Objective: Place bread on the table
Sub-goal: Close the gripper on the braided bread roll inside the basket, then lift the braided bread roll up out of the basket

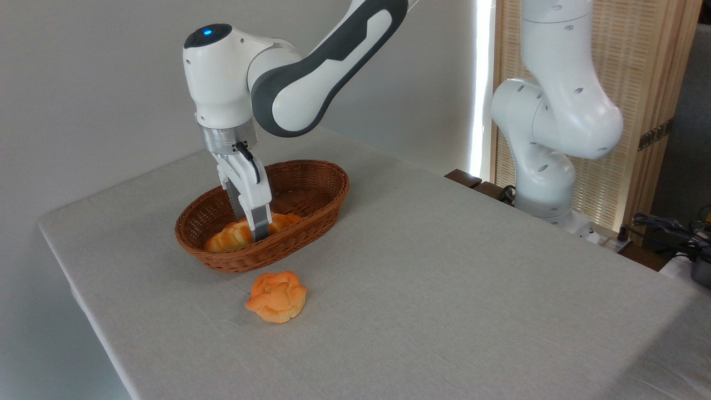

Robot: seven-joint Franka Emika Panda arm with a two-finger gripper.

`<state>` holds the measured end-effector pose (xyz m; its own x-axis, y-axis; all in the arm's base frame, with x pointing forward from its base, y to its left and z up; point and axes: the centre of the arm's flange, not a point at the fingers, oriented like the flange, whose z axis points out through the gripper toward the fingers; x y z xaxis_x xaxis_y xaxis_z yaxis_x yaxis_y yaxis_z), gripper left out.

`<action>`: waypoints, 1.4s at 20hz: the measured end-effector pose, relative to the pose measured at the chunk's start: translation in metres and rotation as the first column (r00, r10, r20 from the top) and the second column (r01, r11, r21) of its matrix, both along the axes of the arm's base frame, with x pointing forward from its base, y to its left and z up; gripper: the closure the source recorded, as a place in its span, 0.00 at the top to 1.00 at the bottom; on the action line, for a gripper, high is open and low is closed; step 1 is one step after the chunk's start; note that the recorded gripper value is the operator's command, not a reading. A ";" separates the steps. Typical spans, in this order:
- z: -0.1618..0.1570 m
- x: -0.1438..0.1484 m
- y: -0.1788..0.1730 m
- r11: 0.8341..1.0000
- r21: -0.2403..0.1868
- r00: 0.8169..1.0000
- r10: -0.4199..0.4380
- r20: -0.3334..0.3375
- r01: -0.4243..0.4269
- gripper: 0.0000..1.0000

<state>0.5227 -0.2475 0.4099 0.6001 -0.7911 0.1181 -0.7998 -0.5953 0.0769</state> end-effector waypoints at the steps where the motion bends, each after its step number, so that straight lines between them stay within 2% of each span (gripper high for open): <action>1: 0.000 0.000 0.000 1.000 0.002 1.000 -0.001 0.001 0.001 0.39; 15: 0.006 0.004 0.002 1.000 -0.003 1.000 0.008 0.000 -0.008 0.38; 18: 0.024 0.005 -0.001 1.000 -0.023 0.999 0.015 -0.037 -0.015 0.38; 23: 0.047 0.007 -0.007 0.996 -0.080 0.996 0.031 -0.078 -0.037 0.39; 26: 0.067 0.006 0.001 0.998 -0.060 0.990 0.014 -0.142 -0.023 0.40; 28: 0.086 0.010 0.027 0.999 -0.044 0.981 -0.023 -0.191 0.015 0.41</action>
<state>0.5324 -0.2206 0.4962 0.6000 -0.7992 0.0364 -0.7789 -0.5732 0.2545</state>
